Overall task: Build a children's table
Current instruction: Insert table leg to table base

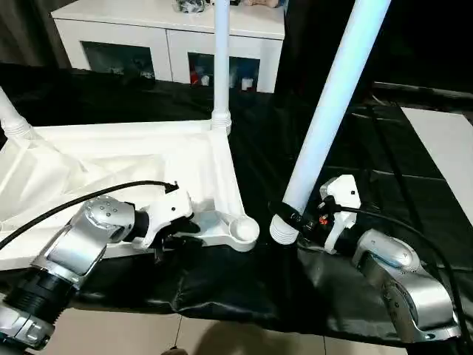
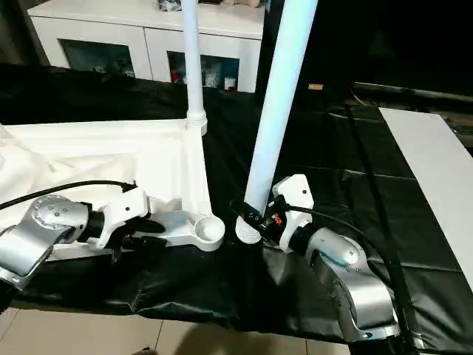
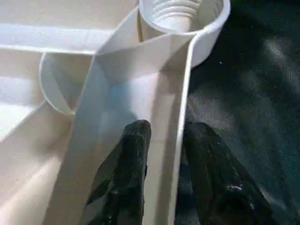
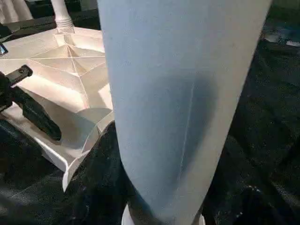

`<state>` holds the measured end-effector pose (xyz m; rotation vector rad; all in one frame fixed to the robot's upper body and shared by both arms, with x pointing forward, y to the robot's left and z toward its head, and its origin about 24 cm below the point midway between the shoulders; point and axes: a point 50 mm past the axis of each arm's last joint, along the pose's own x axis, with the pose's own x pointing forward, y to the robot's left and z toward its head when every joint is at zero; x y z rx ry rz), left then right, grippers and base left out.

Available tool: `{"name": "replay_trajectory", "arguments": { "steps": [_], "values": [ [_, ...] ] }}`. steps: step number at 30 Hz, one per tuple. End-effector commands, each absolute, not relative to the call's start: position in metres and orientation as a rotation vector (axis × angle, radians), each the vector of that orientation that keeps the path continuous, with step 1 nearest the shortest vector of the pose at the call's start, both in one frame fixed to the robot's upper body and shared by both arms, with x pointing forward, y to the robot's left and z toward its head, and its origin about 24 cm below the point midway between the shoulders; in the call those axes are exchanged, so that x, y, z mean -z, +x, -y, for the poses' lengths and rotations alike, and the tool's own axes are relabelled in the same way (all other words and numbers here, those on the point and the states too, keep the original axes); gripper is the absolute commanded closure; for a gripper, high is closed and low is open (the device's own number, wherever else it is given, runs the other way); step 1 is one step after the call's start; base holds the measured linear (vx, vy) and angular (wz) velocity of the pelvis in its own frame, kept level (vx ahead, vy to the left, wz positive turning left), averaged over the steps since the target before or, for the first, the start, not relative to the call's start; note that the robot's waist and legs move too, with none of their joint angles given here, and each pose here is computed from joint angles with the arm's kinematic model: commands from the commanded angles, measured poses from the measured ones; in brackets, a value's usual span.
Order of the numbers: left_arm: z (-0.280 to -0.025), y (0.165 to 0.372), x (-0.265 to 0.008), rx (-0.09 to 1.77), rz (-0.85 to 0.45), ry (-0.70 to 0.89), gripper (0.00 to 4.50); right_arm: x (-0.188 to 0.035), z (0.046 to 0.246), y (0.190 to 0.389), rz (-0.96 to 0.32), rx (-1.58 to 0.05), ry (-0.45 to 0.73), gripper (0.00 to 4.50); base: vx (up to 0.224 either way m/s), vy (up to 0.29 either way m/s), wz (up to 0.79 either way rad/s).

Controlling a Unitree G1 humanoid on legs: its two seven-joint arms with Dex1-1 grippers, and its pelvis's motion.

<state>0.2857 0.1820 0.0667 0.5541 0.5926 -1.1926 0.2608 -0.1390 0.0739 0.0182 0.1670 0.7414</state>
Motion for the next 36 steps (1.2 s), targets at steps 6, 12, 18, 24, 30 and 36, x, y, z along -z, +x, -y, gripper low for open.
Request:
{"name": "replay_trajectory", "arguments": {
  "steps": [6,12,18,24,30,36],
  "values": [
    [-0.187,0.285,-0.067,1.197,-0.606,0.551,3.79,-0.078,0.141,0.263,-0.159,-0.742,0.002,2.65,0.0,0.0,0.0],
    [-0.189,0.282,-0.062,1.208,-0.635,0.558,4.23,-0.078,0.141,0.263,-0.156,-0.743,0.001,2.65,0.0,0.0,0.0],
    [-0.192,0.274,-0.054,1.237,-0.679,0.563,4.42,-0.079,0.142,0.264,-0.151,-0.741,0.004,2.65,0.0,0.0,0.0],
    [-0.183,0.281,-0.055,1.219,-0.592,0.549,4.48,-0.09,0.14,0.274,-0.112,-0.714,0.15,2.66,0.0,0.0,0.0],
    [-0.157,0.285,-0.059,1.308,-0.516,0.494,4.5,-0.104,0.126,0.289,-0.143,-0.812,0.288,2.67,0.0,0.0,0.0],
    [-0.143,0.289,-0.058,1.343,-0.491,0.509,4.5,-0.092,0.113,0.288,-0.304,-0.945,0.199,2.67,0.0,0.0,0.0]
  ]
}}
